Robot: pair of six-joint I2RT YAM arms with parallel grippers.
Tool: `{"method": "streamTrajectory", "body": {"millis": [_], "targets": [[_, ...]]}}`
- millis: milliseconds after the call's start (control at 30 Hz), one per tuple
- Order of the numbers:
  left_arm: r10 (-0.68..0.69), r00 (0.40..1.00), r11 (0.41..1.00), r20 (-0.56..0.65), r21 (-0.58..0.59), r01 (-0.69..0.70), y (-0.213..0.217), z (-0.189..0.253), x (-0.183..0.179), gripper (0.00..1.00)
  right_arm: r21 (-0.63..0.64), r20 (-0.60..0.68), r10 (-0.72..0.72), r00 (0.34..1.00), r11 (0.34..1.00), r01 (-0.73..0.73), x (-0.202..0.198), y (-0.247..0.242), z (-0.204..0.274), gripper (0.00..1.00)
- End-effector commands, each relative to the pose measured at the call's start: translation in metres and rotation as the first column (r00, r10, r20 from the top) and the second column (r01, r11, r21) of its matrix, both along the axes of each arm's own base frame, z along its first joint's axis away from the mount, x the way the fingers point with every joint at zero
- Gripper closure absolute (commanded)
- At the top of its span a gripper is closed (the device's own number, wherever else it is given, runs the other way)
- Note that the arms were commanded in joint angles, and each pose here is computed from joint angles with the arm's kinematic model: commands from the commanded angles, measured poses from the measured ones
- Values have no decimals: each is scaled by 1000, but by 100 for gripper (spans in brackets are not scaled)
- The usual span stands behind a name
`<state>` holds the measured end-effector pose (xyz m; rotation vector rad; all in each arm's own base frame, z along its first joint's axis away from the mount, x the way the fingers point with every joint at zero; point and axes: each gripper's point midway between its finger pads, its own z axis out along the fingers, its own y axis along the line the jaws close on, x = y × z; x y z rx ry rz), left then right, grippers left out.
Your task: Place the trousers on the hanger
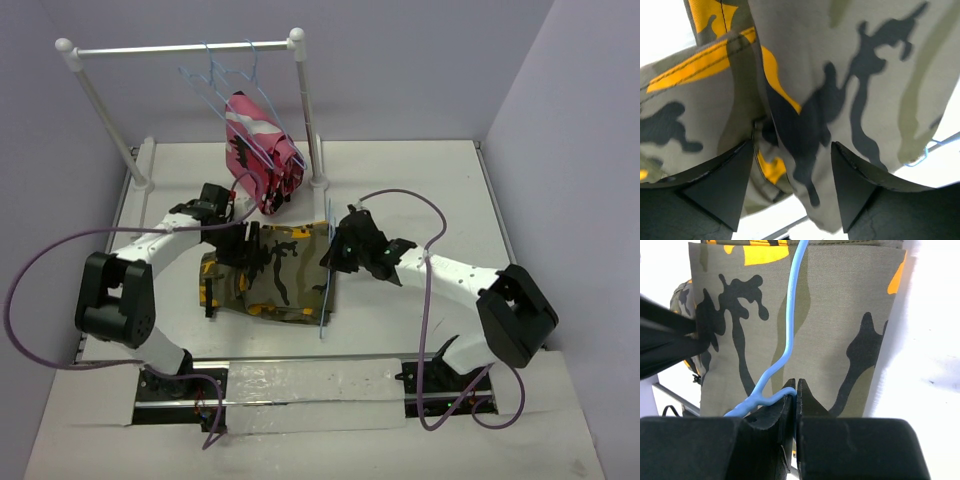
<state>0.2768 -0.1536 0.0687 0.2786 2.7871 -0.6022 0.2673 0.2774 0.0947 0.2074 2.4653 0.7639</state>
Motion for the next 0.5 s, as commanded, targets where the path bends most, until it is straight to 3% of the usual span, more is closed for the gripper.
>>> {"method": "streamTrajectory", "body": {"millis": [0,300,467], "targets": [[-5,1000,999,26,-37,6,-13,-5,16,30,-64,6,-18,1000,998,18,-4,-24,-9,100],[-72,997,992,42,-103,76,-45,5,21,46,-78,1,-35,999,996,35,0,-33,-19,100],[-46,991,996,124,-69,55,-38,22,31,38,-73,-14,-24,1000,997,22,-4,-34,-22,100]]}}
